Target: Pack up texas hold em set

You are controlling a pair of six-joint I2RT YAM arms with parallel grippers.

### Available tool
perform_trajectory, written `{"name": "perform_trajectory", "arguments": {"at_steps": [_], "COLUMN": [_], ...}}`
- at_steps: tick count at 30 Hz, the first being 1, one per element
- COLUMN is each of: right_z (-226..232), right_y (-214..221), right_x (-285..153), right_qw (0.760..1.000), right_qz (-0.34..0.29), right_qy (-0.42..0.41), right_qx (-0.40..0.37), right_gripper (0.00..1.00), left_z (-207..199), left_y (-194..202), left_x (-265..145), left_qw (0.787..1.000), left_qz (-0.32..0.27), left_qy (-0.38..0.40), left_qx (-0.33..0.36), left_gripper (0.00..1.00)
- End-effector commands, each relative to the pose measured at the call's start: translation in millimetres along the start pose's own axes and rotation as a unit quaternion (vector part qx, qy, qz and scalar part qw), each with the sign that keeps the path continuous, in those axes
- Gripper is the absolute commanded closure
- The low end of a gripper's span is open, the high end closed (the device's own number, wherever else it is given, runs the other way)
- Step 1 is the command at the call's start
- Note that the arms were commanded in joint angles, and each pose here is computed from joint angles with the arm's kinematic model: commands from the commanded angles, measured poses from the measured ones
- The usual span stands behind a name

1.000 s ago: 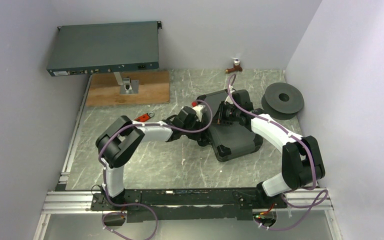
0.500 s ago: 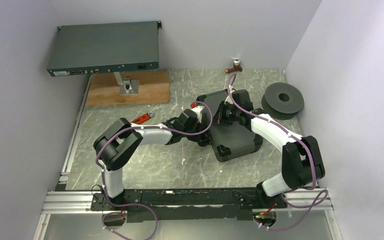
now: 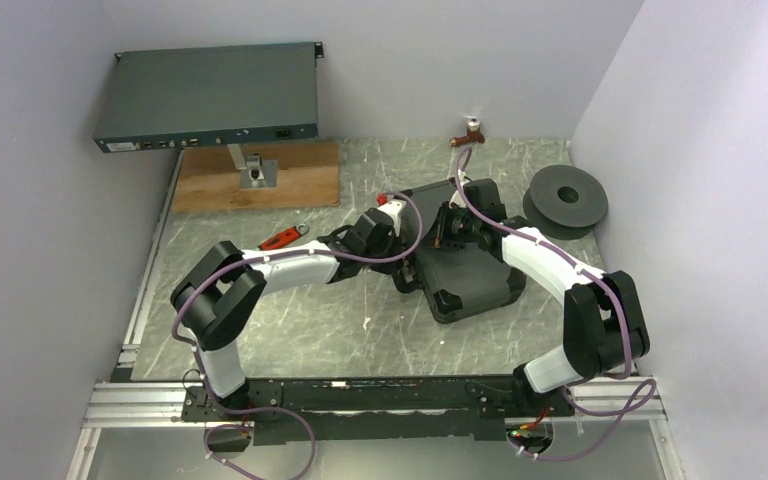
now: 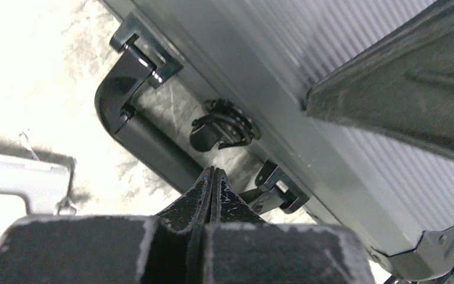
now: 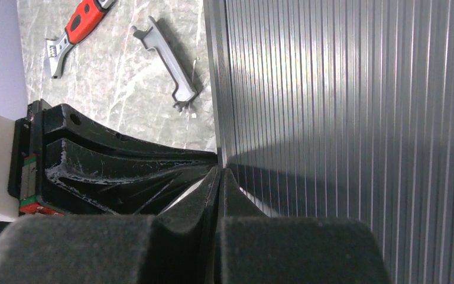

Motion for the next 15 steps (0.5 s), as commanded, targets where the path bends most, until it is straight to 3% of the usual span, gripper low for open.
{"name": "perform_trajectory", "arguments": {"at_steps": [1, 15], "right_z": [-25.7, -26.5], "right_y": [38.5, 39.1], "right_x": [6.0, 7.4], "right_qw": [0.993, 0.993], "right_qz": [0.090, 0.093], "right_qy": [0.075, 0.076], "right_qx": [0.014, 0.015], "right_gripper": [1.00, 1.00], "left_z": [-9.5, 8.4], "left_y": [-16.8, 8.4], "left_x": [3.5, 36.7], "left_qw": [1.000, 0.999], "left_qz": [-0.022, 0.020], "left_qy": [0.002, -0.028], "left_qx": [0.009, -0.011], "left_gripper": [1.00, 1.00]}}
Point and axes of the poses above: each gripper's point midway between its finger pads, its own x axis out along the fingers, its own z axis along the line the jaws close on, y = z × x, the point moved 9 cm from there along -x, back along the fingers, and after that the axes turned 8 degrees about -x, right-handed, at the moved point
